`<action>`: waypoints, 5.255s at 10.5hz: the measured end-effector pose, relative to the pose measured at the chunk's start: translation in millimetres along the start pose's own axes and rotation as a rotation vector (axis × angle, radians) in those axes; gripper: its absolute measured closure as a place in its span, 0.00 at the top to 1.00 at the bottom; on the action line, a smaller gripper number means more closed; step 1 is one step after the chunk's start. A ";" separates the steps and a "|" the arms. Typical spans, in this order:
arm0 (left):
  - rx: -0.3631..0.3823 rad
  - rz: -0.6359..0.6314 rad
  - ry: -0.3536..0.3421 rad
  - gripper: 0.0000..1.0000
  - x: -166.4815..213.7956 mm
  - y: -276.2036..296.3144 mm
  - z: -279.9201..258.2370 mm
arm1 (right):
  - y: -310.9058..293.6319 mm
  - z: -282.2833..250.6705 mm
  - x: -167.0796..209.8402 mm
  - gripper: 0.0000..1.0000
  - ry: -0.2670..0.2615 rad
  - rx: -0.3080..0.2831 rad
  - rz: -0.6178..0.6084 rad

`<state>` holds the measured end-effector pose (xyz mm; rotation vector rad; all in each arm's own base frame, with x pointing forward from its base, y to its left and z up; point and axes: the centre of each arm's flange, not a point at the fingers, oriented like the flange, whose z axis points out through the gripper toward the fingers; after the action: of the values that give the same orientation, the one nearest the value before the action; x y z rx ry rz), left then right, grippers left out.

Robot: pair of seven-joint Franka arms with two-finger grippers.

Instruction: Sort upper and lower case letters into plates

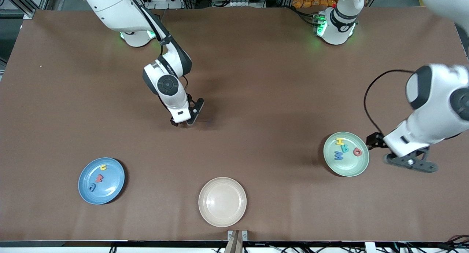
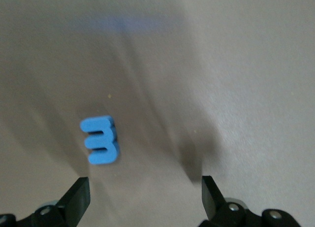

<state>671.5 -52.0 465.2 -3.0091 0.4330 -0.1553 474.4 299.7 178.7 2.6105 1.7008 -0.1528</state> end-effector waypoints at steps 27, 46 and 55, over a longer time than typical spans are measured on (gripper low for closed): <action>-0.080 -0.149 -0.013 1.00 -84.1 -21.1 -179.1 | -9.6 -6.1 15.3 0.27 0.093 -0.078 -0.061; -0.082 -0.232 -0.058 1.00 -102.2 -49.4 -181.1 | 350.1 -72.9 -217.9 0.39 0.175 -0.326 0.657; -0.092 -0.179 -0.081 1.00 -89.4 -19.5 -169.9 | 348.1 -92.8 -255.4 1.00 0.093 -0.123 0.846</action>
<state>572.1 -21.7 627.7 -3.1283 0.1679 -0.0267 696.5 -67.5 283.0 2.9918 0.4727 0.0914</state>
